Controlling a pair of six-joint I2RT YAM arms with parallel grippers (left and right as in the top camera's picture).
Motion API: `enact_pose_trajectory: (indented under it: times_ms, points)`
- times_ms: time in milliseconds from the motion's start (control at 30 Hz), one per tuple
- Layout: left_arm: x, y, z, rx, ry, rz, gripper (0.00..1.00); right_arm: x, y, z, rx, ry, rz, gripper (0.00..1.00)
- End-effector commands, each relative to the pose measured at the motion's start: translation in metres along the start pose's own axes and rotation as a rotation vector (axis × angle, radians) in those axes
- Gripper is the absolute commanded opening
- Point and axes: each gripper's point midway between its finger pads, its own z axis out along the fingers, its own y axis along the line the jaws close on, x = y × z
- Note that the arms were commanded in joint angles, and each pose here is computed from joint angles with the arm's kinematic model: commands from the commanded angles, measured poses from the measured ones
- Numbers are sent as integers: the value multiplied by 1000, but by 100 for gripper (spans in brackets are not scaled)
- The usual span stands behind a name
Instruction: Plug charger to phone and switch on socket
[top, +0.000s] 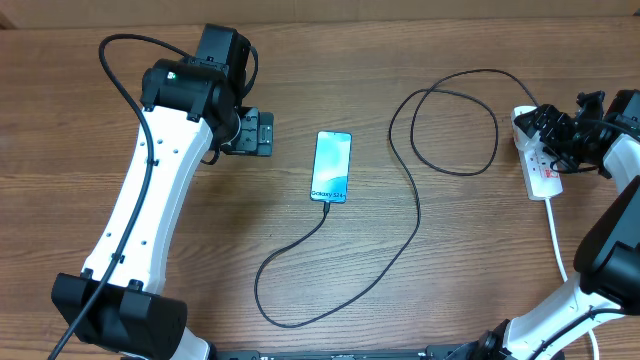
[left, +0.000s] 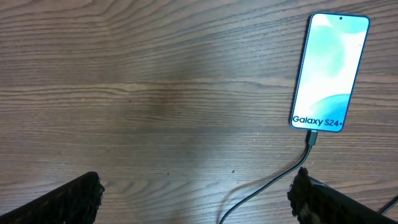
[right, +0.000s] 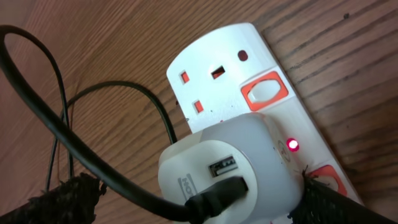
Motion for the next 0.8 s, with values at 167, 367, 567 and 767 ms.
enact_pose_trajectory:
  times_ms: [167,367,567,767]
  points:
    - [-3,-1,-1,-6,-8,19,99,-7,2,-28,28,-16,83,100]
    - [-3,-1,-1,-6,-8,20,100,-23,18,-80,102,-138,76,100]
    - [-3,-1,-1,-6,-8,19,99,-17,49,-136,99,-208,52,100]
    - [-3,-1,-1,-6,-8,20,99,6,83,-198,140,-297,-9,100]
